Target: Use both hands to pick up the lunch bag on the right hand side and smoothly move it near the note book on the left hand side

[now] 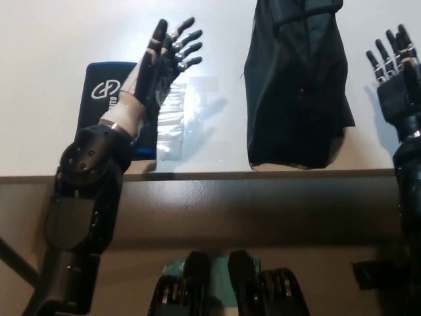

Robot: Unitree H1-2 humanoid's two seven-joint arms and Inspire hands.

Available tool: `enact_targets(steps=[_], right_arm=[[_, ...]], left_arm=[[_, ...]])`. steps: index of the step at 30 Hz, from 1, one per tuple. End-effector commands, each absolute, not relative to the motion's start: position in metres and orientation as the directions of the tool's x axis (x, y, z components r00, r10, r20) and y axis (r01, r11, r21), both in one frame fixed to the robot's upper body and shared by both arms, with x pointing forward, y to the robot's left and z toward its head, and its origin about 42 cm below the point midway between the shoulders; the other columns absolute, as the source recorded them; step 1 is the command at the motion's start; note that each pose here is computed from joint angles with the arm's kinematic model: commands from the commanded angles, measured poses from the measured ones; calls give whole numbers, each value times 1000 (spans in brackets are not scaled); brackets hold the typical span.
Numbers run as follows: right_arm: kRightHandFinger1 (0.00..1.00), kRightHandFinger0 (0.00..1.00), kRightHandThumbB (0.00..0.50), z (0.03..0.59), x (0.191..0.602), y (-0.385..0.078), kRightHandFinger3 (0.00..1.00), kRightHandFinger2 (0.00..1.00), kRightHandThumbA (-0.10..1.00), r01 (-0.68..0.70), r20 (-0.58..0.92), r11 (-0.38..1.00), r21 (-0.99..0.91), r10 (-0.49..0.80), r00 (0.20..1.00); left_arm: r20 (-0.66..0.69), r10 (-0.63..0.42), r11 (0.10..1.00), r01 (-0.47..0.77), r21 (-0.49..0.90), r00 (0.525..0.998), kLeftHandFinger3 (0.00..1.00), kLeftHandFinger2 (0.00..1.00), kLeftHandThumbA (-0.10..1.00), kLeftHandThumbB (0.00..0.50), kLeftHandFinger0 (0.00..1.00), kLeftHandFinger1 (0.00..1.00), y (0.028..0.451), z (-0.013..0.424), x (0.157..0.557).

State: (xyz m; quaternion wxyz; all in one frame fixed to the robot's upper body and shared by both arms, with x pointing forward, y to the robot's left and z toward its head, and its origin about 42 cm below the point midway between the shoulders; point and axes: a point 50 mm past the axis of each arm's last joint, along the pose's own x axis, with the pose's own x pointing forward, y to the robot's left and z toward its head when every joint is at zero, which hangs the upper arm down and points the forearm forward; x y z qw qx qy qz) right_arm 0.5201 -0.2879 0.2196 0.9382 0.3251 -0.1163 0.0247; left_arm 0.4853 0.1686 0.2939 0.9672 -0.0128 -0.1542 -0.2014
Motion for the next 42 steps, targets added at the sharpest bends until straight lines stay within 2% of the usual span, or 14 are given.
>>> enact_targets(steps=[1, 5, 13, 17, 20, 22, 25, 31, 34, 42], right_arm=[[1000, 1000, 340, 257, 536, -277, 1000, 1000, 1000, -232, 368, 783, 576, 5, 930], [1000, 1000, 356, 255, 538, -272, 1000, 1000, 1000, -235, 365, 792, 563, 17, 931], [1000, 1000, 363, 254, 539, -259, 1000, 1000, 1000, -254, 364, 794, 553, 44, 930], [1000, 1000, 357, 257, 541, -254, 1000, 1000, 1000, -261, 366, 792, 551, 51, 929], [1000, 1000, 354, 257, 541, -252, 1000, 1000, 1000, -261, 366, 801, 539, 56, 929], [1000, 1000, 344, 258, 542, -249, 1000, 1000, 1000, -269, 371, 798, 539, 63, 927], [1000, 1000, 343, 260, 542, -242, 1000, 1000, 1000, -282, 378, 811, 512, 82, 922], [1000, 1000, 347, 266, 541, -222, 1000, 1000, 1000, -306, 389, 820, 483, 112, 914], [1000, 1000, 365, 267, 538, -208, 1000, 1000, 1000, -351, 404, 814, 463, 159, 901], [1000, 1000, 362, 270, 531, -173, 1000, 1000, 1000, -415, 406, 793, 447, 233, 884]], left_arm=[[363, -391, 916, 398, 57, 846, 1000, 1000, 1000, 362, 1000, 1000, 151, 326, 498], [358, -407, 908, 417, 53, 840, 1000, 1000, 1000, 345, 1000, 1000, 138, 328, 507], [285, -430, 900, 432, 59, 857, 1000, 1000, 1000, 383, 1000, 1000, 110, 327, 524], [287, -431, 900, 432, 61, 856, 1000, 1000, 1000, 338, 1000, 1000, 99, 322, 530], [274, -440, 896, 440, 65, 855, 1000, 1000, 1000, 335, 1000, 1000, 95, 319, 532], [243, -460, 884, 465, 38, 854, 1000, 1000, 1000, 382, 1000, 1000, 91, 319, 535], [215, -471, 876, 483, -2, 856, 1000, 1000, 1000, 426, 1000, 1000, 84, 317, 538], [211, -478, 874, 486, 14, 853, 1000, 1000, 1000, 414, 1000, 1000, 79, 313, 543], [205, -470, 878, 478, 14, 859, 1000, 1000, 1000, 414, 1000, 1000, 80, 309, 543], [197, -459, 883, 469, -3, 866, 1000, 1000, 1000, 420, 1000, 1000, 88, 304, 542]])
